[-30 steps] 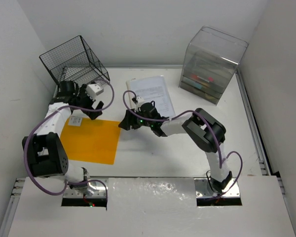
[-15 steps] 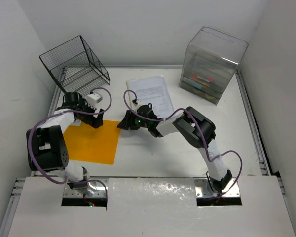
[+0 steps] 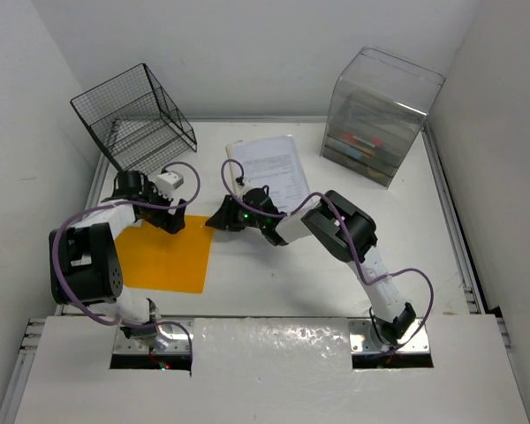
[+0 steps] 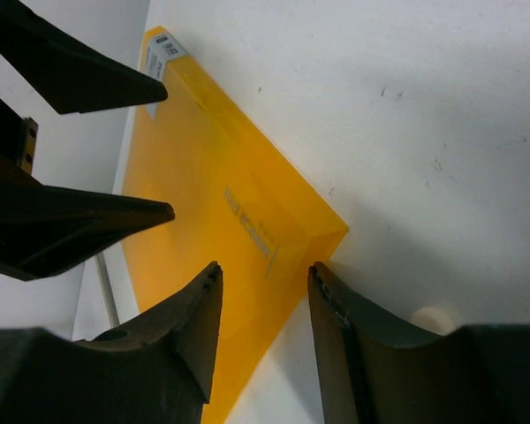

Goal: Organize the desk

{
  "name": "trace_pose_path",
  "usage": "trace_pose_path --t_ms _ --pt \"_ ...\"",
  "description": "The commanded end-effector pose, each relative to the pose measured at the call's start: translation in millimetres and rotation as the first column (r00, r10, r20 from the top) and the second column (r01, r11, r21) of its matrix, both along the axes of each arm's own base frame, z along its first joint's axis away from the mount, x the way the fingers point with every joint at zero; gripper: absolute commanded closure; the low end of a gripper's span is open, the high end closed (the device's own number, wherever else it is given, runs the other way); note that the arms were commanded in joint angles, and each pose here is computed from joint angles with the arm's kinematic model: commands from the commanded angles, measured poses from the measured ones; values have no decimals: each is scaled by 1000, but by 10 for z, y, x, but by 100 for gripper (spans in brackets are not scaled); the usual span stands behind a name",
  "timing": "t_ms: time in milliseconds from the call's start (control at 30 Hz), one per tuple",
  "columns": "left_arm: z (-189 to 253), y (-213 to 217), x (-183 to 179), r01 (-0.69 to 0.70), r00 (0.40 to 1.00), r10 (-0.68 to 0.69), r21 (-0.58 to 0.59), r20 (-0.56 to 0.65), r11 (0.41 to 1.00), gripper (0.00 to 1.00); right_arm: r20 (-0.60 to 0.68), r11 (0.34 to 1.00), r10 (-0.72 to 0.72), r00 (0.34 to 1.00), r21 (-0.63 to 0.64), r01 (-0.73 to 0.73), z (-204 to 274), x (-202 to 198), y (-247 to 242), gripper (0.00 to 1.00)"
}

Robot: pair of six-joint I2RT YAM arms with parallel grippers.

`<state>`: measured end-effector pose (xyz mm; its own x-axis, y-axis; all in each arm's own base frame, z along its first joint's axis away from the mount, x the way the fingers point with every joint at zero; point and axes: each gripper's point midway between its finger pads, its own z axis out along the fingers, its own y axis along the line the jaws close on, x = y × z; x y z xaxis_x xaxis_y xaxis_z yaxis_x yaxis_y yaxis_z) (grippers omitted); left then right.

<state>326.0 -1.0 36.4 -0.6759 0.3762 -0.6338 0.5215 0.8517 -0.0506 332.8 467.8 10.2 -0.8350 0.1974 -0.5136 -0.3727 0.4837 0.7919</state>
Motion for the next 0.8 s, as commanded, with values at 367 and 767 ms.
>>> trace_pose_path --t_ms 367,767 --pt "-194 -71 -4 29 999 -30 -53 -18 998 19 27 989 -32 999 144 28 372 9 56 65" --pt "-219 -102 -35 42 999 -44 -67 -26 997 20 -36 990 0 999 139 5 121 -9 271 66"
